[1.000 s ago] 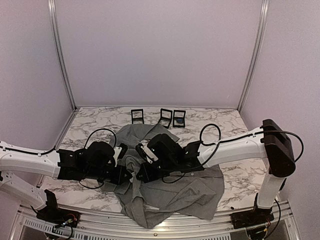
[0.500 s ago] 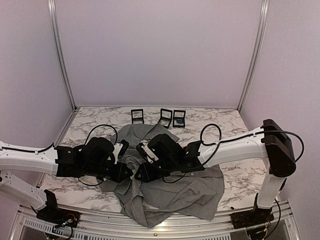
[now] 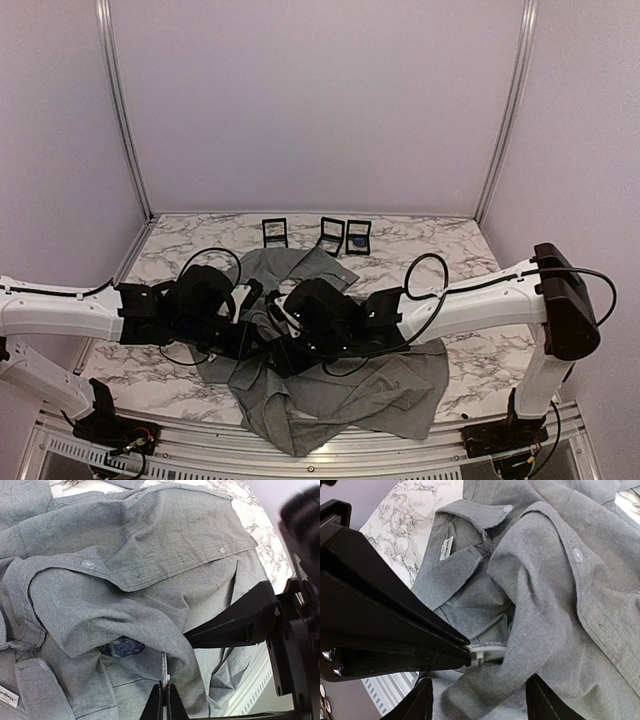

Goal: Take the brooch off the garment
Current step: Pass from the left arm to the right, then pass from the right arm to the left

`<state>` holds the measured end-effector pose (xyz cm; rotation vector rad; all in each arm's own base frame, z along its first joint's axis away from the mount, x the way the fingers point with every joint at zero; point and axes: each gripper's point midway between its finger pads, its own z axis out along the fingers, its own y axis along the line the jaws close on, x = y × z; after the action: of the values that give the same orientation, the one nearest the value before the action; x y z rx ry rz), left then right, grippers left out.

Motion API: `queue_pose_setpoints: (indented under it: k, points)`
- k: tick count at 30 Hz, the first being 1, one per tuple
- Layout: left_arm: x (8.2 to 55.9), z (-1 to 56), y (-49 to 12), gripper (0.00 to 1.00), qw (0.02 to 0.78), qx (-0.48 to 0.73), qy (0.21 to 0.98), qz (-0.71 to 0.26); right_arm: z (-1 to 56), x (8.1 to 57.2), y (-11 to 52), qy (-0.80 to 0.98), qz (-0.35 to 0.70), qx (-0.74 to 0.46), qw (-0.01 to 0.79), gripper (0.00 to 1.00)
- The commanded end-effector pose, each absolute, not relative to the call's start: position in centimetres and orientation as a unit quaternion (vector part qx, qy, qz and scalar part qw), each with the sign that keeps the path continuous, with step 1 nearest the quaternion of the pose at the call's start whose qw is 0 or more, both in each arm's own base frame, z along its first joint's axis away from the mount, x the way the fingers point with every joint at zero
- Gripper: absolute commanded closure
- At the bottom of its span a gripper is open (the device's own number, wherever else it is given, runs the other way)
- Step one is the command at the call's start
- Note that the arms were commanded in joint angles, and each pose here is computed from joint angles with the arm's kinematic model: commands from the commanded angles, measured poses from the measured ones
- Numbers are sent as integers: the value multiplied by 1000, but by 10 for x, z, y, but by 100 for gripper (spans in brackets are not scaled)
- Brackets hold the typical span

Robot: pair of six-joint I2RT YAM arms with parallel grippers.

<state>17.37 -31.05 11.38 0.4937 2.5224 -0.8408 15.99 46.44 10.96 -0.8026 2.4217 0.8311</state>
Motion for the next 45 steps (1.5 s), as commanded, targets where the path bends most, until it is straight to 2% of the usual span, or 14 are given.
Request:
queue_pose_setpoints:
  k: [1,7,12,14,18,20,22,26,30,38,45]
  points:
    - [174,119,-315,100,198,178,909,-320,107,165,464,887,243,-300,253,39]
    - [175,122,-316,100,191,177,907,-331,93,166,458,897,210,-300,246,39]
    - [174,124,-316,100,188,178,905,-336,83,167,451,906,188,-295,238,48]
    - [172,124,-317,100,184,183,905,-338,83,168,450,907,186,-292,241,58]
    - [168,123,-319,100,174,196,901,-345,91,169,452,903,196,-292,246,89]
    - [167,123,-319,100,173,199,901,-346,95,167,456,900,207,-296,245,100]
    - [168,123,-320,97,174,198,900,-346,100,166,461,897,218,-299,243,100]
    - [170,124,-318,76,184,186,902,-343,105,164,465,896,235,-295,233,100]
    - [171,126,-314,68,196,175,903,-339,107,166,465,899,250,-281,224,100]
    - [164,127,-313,62,211,175,904,-328,108,171,467,903,267,-263,213,100]
    - [163,122,-310,63,225,174,910,-302,111,172,469,900,279,-259,210,100]
